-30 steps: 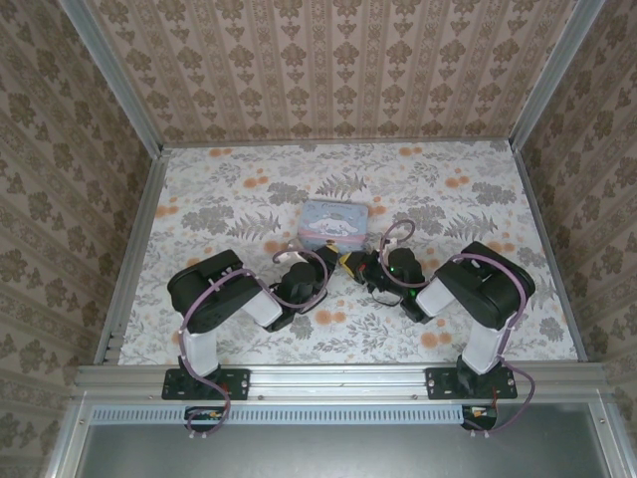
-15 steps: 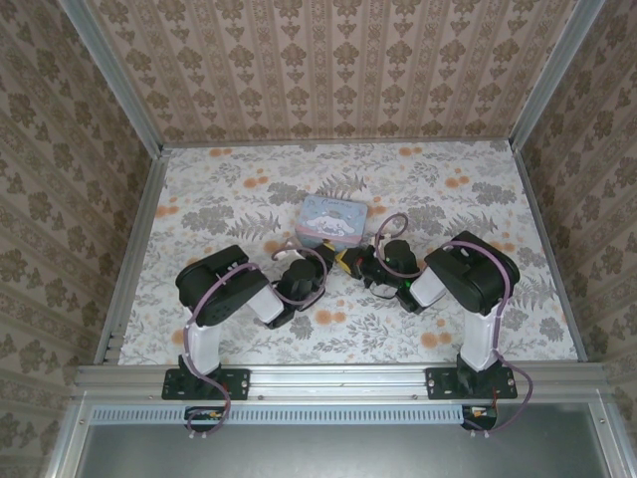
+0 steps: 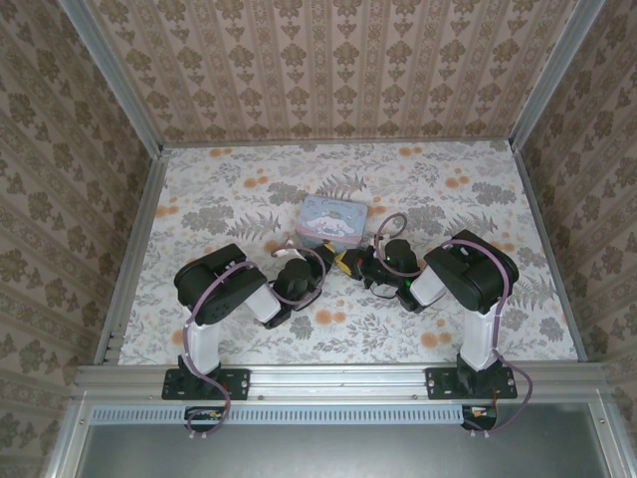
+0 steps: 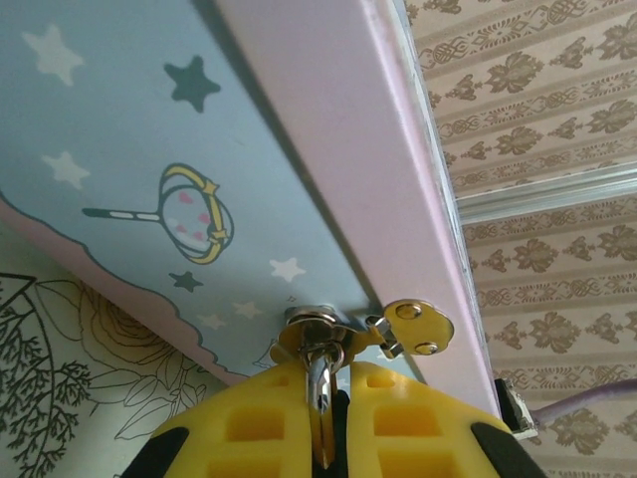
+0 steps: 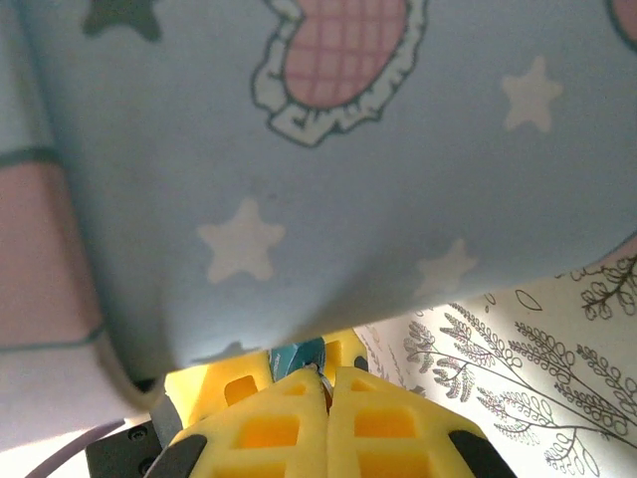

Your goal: Unlock the padlock with the key

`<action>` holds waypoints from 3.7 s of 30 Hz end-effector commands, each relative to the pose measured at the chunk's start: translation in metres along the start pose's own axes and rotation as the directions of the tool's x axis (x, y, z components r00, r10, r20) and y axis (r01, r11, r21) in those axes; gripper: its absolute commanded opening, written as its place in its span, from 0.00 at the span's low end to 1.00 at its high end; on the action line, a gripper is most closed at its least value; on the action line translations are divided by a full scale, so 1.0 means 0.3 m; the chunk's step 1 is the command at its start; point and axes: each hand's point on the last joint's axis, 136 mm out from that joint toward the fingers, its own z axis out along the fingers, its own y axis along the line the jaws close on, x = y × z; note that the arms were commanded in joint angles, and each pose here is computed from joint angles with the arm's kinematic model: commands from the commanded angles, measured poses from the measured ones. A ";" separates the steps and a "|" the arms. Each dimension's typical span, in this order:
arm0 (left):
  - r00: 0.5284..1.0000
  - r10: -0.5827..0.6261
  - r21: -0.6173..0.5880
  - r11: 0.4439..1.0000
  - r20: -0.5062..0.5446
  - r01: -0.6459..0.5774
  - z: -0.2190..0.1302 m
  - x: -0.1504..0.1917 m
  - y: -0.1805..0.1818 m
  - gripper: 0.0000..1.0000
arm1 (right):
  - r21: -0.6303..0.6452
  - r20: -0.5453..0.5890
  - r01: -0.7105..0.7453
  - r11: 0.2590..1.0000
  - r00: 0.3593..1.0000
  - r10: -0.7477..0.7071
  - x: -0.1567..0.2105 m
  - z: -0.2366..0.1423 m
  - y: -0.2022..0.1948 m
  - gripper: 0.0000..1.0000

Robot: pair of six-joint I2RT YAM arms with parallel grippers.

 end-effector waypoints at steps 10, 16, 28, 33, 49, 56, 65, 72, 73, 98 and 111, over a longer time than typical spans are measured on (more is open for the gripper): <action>0.914 0.161 0.191 0.977 -0.372 -0.094 -0.018 0.242 -0.101 0.00 | -0.168 0.066 0.071 0.983 0.996 -0.061 -0.068 0.026 0.187 0.00; 0.908 0.166 0.197 0.976 -0.384 -0.095 -0.011 0.254 -0.102 0.00 | -0.167 0.065 0.070 0.983 0.996 -0.060 -0.071 0.024 0.185 0.00; 0.962 0.049 0.048 0.998 -0.269 -0.038 -0.019 0.169 0.010 0.00 | -0.111 0.069 0.107 0.988 0.993 -0.100 -0.075 -0.055 0.155 0.58; 0.964 0.038 0.043 0.999 -0.265 -0.028 -0.010 0.160 0.014 0.00 | -0.019 0.047 0.154 0.988 0.987 -0.153 -0.039 -0.130 0.102 0.66; 0.964 0.028 0.046 0.999 -0.263 -0.016 -0.004 0.142 0.008 0.00 | 0.432 -0.130 0.581 0.690 0.797 -0.590 0.047 -0.341 0.005 0.57; 0.964 0.028 0.044 0.999 -0.263 -0.017 -0.007 0.140 0.010 0.00 | 0.534 -0.283 0.741 0.407 0.610 -0.740 0.068 -0.336 -0.050 0.58; 0.964 0.026 0.045 0.999 -0.263 -0.015 -0.005 0.141 0.008 0.00 | 0.548 -0.386 0.830 0.109 0.366 -0.847 0.066 -0.263 -0.074 0.59; 0.964 0.022 0.042 0.999 -0.266 -0.011 -0.001 0.144 0.011 0.00 | 0.524 -0.374 0.851 0.039 0.272 -0.887 0.066 -0.212 -0.088 0.58; 0.964 0.021 0.042 0.999 -0.266 -0.010 0.000 0.145 0.011 0.00 | 0.521 -0.366 0.853 0.040 0.266 -0.892 0.067 -0.203 -0.085 0.58; 0.963 0.015 0.039 0.999 -0.269 -0.004 -0.003 0.150 0.012 0.00 | 0.598 -0.287 0.798 0.075 0.300 -0.910 -0.021 -0.101 -0.054 0.46; 0.963 0.011 0.026 1.000 -0.271 -0.004 -0.006 0.155 0.030 0.00 | 0.436 -0.259 0.863 0.256 0.393 -0.882 0.040 -0.076 -0.032 0.00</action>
